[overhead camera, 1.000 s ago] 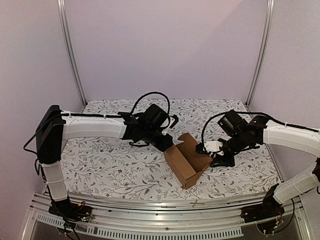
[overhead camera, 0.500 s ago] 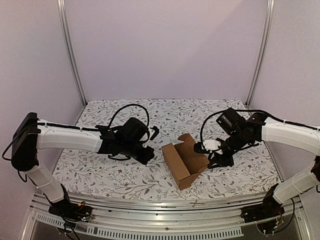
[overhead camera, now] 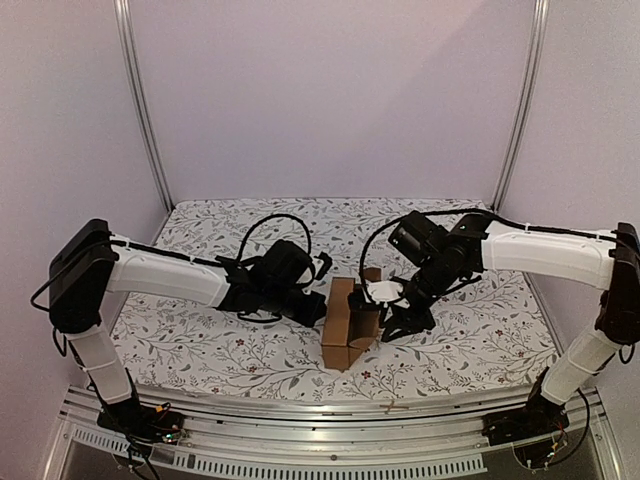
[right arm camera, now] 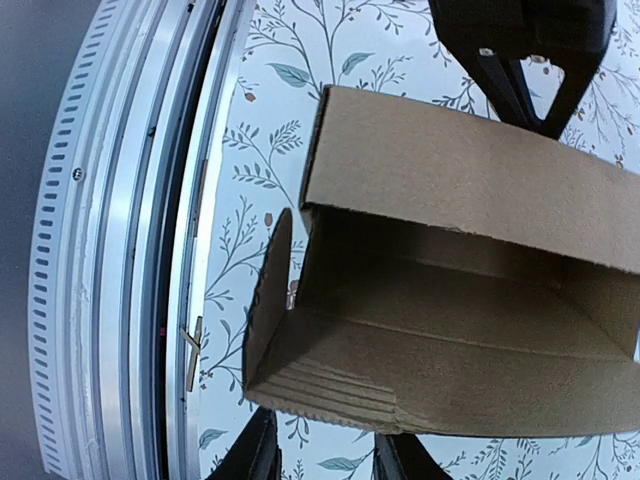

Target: Fold the paper box

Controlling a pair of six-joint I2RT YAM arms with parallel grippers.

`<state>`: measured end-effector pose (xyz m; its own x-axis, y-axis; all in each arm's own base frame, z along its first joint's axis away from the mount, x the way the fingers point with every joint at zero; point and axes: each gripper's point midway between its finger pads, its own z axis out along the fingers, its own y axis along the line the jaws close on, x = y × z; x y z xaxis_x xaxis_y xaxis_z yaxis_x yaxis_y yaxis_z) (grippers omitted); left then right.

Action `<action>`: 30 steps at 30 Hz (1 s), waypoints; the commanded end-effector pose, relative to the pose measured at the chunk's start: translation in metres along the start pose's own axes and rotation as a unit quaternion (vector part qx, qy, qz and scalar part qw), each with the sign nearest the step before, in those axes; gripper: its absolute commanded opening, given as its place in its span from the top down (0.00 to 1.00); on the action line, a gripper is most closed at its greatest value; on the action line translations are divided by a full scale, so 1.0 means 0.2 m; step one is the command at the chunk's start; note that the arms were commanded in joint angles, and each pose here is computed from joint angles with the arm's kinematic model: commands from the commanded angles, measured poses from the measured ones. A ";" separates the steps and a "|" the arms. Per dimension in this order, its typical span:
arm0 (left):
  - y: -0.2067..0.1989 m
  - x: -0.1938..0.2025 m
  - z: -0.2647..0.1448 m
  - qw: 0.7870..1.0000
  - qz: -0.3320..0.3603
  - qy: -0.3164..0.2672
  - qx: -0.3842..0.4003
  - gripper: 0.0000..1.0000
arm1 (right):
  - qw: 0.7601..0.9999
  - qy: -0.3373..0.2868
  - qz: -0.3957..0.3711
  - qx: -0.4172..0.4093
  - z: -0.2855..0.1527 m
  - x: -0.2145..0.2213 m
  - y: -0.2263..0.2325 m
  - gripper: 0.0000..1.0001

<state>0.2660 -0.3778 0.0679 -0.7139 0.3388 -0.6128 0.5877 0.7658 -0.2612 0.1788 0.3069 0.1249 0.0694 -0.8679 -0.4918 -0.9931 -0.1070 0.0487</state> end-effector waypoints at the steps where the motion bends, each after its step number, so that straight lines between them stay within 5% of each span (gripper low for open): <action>1: -0.09 -0.05 0.03 0.999 -0.017 -0.028 0.035 0.92 | 0.999 -0.018 -0.021 -0.017 0.04 -0.10 0.00 0.69; 12: -0.17 -0.02 0.07 0.996 -0.035 -0.040 0.072 0.90 | 0.999 0.029 -0.007 0.029 0.18 -0.07 -0.13 0.70; 21: -0.27 -0.02 0.11 0.987 -0.047 -0.058 0.140 0.90 | 0.983 0.085 -0.013 0.161 0.20 0.09 -0.33 0.71; 30: -0.50 -0.03 0.17 0.979 -0.057 -0.058 0.185 0.91 | 0.985 0.074 0.000 0.157 0.24 0.00 -0.40 0.72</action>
<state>0.2565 -0.4328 0.0497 -0.7662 0.1675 -0.6204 0.5612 0.6448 -0.5190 0.2370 0.3110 0.0644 0.0532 -0.9560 -0.2886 -0.9826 0.0013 -0.1855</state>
